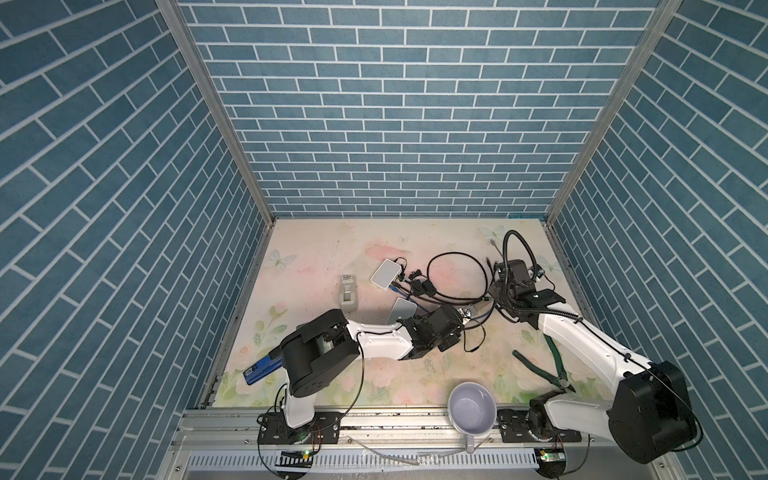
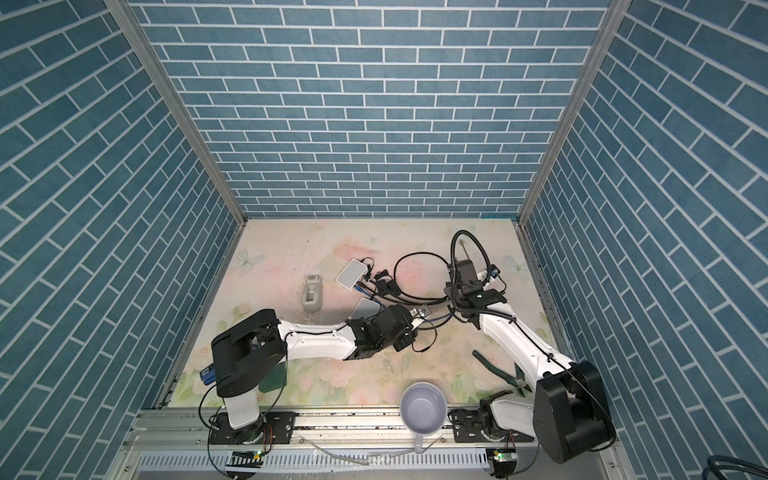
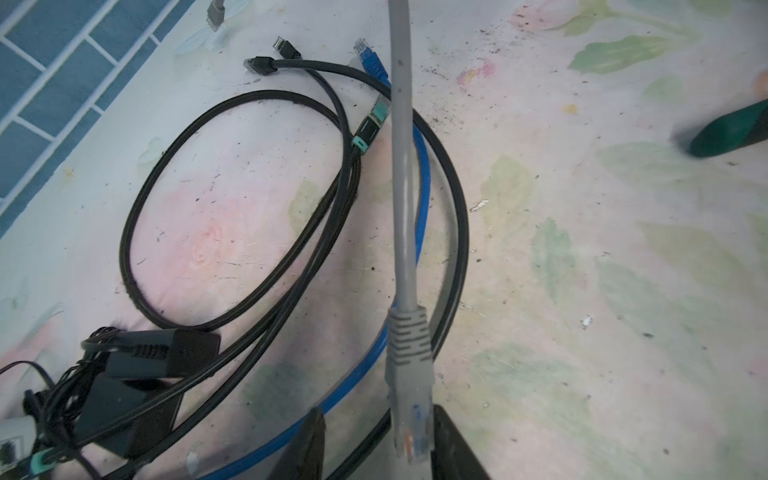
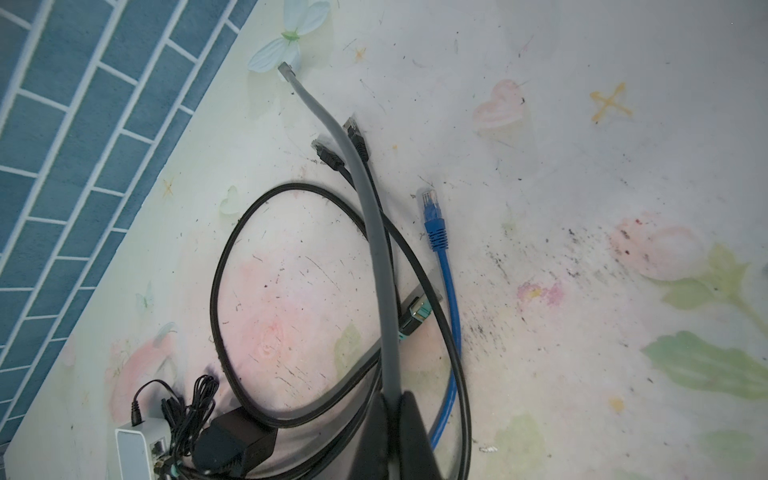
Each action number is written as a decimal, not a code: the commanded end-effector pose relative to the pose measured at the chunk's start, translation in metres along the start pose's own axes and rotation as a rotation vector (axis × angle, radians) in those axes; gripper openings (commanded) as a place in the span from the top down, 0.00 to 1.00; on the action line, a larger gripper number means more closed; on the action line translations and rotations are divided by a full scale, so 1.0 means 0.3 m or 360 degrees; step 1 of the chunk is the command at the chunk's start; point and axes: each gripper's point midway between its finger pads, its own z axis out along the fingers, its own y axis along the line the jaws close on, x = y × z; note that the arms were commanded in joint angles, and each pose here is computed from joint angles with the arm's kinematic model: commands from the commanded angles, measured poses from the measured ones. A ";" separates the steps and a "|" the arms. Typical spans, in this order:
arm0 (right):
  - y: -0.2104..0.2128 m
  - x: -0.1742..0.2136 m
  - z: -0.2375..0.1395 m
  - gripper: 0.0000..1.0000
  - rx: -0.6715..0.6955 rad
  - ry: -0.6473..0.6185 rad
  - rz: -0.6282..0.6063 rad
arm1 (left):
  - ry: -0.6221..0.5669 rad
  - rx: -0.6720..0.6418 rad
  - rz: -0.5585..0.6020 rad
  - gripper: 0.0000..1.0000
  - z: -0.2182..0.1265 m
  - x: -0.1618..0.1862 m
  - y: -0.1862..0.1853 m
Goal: Insert the plug into the switch port
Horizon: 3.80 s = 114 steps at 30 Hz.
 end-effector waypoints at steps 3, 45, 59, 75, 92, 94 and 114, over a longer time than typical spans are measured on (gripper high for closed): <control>0.031 -0.046 -0.043 1.00 -0.0028 -0.0063 0.0115 | -0.0048 -0.0086 0.0039 0.62 0.007 -0.031 0.021; -0.101 0.229 -0.051 0.72 -0.0398 0.0279 -0.0844 | -0.0126 0.0277 0.0130 0.97 -0.120 -0.039 0.027; 0.114 0.247 -0.268 0.71 -0.1215 -0.0019 -0.1457 | -0.0009 0.0500 0.0147 0.97 -0.168 0.015 0.034; 0.158 0.516 -0.340 0.66 -0.2196 -0.0143 -0.2663 | -0.0121 0.0549 0.0154 0.96 -0.274 0.006 0.023; 0.157 0.568 -0.369 0.66 -0.2516 -0.0171 -0.2857 | -0.0258 0.0525 0.0230 0.96 -0.274 0.003 0.017; 0.154 0.573 -0.365 0.67 -0.2523 -0.0161 -0.2860 | -0.0291 0.0505 0.0248 0.96 -0.280 -0.005 0.023; 0.162 0.599 -0.361 0.68 -0.2687 -0.0147 -0.2795 | -0.0529 0.0470 0.0301 0.95 -0.309 -0.041 0.018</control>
